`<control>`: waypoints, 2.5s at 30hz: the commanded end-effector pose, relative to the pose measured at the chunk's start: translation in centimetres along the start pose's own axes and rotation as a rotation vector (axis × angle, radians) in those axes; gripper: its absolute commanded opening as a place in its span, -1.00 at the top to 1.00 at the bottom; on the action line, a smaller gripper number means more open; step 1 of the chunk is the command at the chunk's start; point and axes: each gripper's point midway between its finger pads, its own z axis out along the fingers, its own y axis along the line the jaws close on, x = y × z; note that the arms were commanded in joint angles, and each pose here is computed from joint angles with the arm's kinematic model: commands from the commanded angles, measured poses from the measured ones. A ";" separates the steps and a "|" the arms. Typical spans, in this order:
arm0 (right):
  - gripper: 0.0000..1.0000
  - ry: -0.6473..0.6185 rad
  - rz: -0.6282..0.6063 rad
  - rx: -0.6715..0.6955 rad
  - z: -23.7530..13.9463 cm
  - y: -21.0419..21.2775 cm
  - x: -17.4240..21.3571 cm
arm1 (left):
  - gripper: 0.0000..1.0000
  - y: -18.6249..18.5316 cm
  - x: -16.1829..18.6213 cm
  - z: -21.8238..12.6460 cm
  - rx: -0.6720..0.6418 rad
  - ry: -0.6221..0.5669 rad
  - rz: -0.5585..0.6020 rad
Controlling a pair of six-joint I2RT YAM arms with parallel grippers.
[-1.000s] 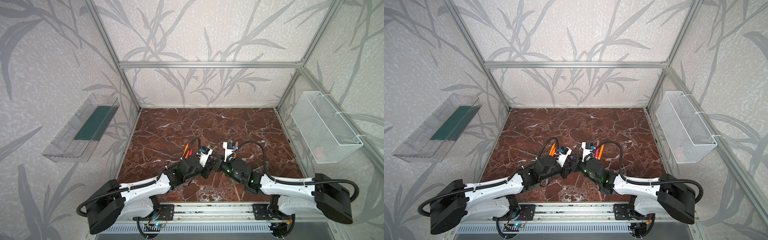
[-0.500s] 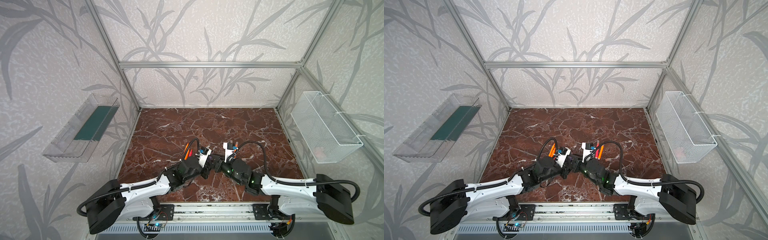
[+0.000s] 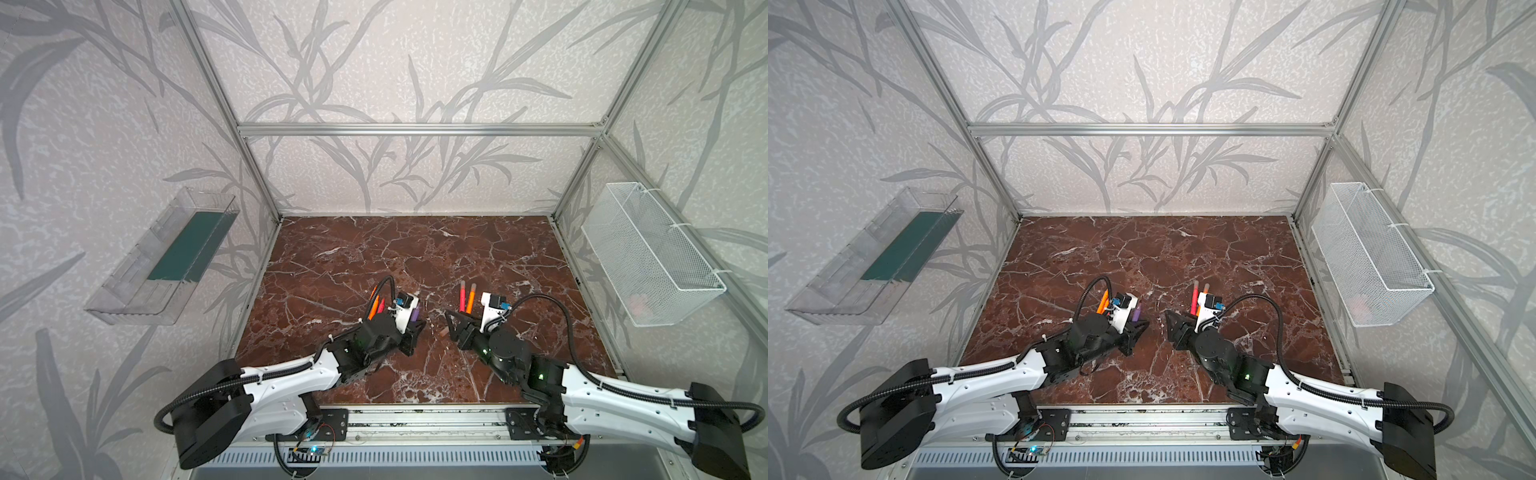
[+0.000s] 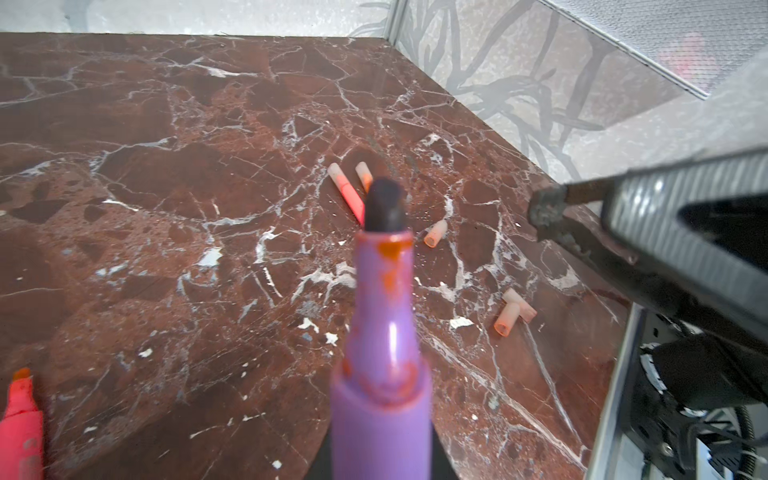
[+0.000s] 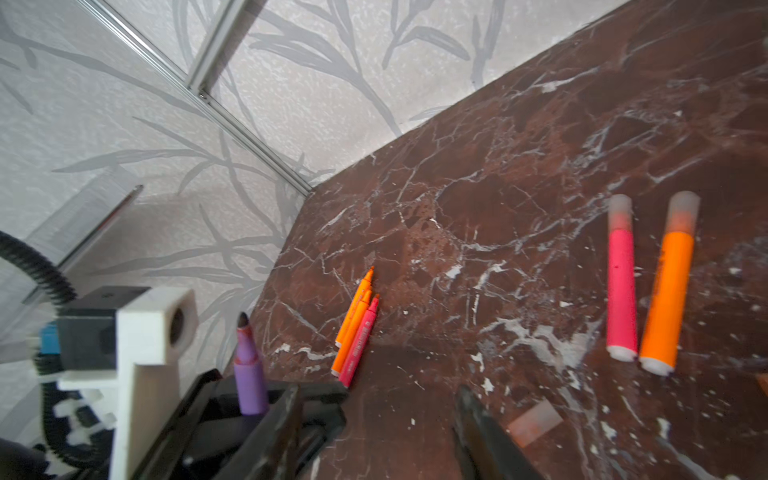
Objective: Insert the pens into the pen caps
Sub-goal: 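Move the right gripper down over a pale cap on the table, then grasp the pale cap with the right gripper and lift it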
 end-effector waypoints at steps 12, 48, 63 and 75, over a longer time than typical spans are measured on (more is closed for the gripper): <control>-0.16 0.209 -0.126 0.343 4.0 -6.6 7.0 | 1.00 3.5 1.0 0.1 -0.085 0.026 -0.092; 0.13 0.442 -0.285 0.528 9.0 -9.7 9.7 | 1.00 3.4 0.4 -1.2 -0.072 -0.002 -0.083; 0.41 0.505 -0.380 0.624 8.5 -11.2 10.0 | 1.00 3.4 0.3 -1.3 -0.071 -0.004 -0.085; 0.61 0.516 -0.373 0.605 8.6 -10.9 10.4 | 1.00 3.4 0.4 -1.2 -0.069 -0.003 -0.088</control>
